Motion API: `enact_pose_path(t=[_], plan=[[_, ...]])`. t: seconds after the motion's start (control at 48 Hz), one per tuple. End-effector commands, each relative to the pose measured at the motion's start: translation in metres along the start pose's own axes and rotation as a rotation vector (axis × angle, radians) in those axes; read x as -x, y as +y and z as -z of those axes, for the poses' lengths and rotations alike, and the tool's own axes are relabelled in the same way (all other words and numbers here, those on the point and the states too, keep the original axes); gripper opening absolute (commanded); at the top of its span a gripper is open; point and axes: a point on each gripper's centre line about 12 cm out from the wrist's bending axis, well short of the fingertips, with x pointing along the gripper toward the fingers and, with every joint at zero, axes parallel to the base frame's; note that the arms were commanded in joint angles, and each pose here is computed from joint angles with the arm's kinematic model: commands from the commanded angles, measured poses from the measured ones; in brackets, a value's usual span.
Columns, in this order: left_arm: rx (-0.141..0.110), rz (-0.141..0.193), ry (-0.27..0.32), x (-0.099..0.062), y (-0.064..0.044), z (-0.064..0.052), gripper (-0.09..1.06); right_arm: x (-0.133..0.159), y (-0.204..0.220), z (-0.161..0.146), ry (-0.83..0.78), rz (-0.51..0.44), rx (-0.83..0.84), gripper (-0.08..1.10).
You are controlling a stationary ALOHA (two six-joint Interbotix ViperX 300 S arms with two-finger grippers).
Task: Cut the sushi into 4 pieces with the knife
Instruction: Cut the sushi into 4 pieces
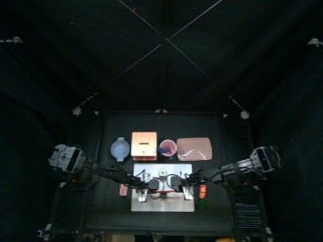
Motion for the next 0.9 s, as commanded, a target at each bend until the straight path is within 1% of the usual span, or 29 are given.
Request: enact_pose_path(t=[0.021, 0.25, 0.417, 0.458, 0.521, 0.542, 0.625, 0.792, 0.896], plan=[[-0.002, 0.002, -0.012, -0.002, -0.001, -0.006, 0.3, 0.001, 0.0, -0.008, -0.022, 0.002, 0.008, 0.31], [0.0, -0.002, 0.006, -0.003, 0.001, 0.001, 0.3, -0.001, -0.001, -0.008, -0.019, 0.004, 0.012, 0.31], [0.001, 0.0, 0.008, -0.004, 0.0, 0.002, 0.3, -0.001, 0.0, -0.007, -0.017, 0.002, 0.009, 0.31], [0.004, 0.001, 0.008, -0.004, -0.001, 0.002, 0.3, -0.001, 0.0, -0.007, -0.019, 0.003, 0.009, 0.31], [0.016, 0.0, 0.012, -0.005, 0.0, 0.003, 0.3, -0.002, 0.0, -0.007, -0.017, 0.003, 0.01, 0.31], [0.015, 0.001, 0.015, -0.006, -0.001, 0.004, 0.3, -0.002, 0.0, -0.007, -0.016, 0.003, 0.01, 0.31], [0.024, 0.002, 0.02, -0.007, -0.001, 0.005, 0.3, -0.003, -0.001, -0.006, -0.013, 0.004, 0.008, 0.31], [0.032, 0.005, 0.02, -0.008, -0.002, 0.005, 0.3, -0.004, 0.0, -0.006, -0.011, 0.003, 0.009, 0.31], [0.032, 0.005, 0.02, -0.008, -0.002, 0.005, 0.3, -0.005, 0.0, -0.005, -0.008, 0.002, 0.009, 0.31]])
